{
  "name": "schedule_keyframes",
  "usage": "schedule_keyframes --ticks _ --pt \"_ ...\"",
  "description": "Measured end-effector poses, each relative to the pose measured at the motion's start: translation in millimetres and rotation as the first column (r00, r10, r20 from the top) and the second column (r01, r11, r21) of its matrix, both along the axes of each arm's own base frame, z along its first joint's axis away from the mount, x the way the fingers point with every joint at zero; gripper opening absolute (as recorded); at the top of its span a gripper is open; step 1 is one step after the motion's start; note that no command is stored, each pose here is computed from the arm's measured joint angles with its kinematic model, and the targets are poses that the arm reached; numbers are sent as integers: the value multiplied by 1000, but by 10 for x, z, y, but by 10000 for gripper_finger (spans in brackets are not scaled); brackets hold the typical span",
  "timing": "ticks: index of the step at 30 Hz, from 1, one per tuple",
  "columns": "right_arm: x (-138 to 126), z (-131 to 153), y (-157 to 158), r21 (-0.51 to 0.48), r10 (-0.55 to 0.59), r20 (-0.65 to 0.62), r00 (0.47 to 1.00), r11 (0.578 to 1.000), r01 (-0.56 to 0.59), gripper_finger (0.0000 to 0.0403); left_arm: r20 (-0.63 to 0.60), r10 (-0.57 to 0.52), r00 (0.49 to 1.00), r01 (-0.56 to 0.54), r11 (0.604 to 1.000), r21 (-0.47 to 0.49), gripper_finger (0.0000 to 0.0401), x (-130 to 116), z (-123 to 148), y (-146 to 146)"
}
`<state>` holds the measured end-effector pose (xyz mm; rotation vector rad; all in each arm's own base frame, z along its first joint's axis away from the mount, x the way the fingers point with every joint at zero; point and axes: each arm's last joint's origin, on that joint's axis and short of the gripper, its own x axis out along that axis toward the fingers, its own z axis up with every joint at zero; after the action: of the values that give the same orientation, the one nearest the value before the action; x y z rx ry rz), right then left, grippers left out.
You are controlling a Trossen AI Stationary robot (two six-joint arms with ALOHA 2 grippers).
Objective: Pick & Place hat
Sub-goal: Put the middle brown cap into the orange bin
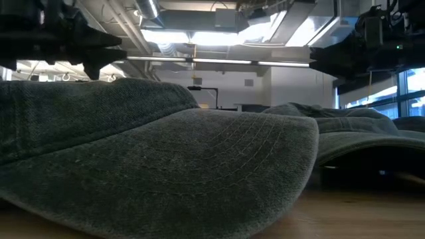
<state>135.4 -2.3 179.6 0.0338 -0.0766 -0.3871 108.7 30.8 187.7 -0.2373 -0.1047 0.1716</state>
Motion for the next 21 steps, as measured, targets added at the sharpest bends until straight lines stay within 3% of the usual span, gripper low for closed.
schedule_keyframes --ticks 4,8,13,21 --pt "-1 1 -13 1 -11 1 1000 1000 11 226 -112 -27 993 24 999 -28 180 177 134 34" --pt "0 -9 -31 1 -24 -9 1000 1000 24 226 -295 -103 950 79 992 -94 180 400 164 42" --pt "0 -28 -49 4 -38 -28 999 999 38 226 -479 -64 876 44 998 -54 180 659 -3 53" --pt "0 -42 -62 0 -47 -43 998 999 47 226 -596 -163 786 134 987 -94 180 929 -330 -74"
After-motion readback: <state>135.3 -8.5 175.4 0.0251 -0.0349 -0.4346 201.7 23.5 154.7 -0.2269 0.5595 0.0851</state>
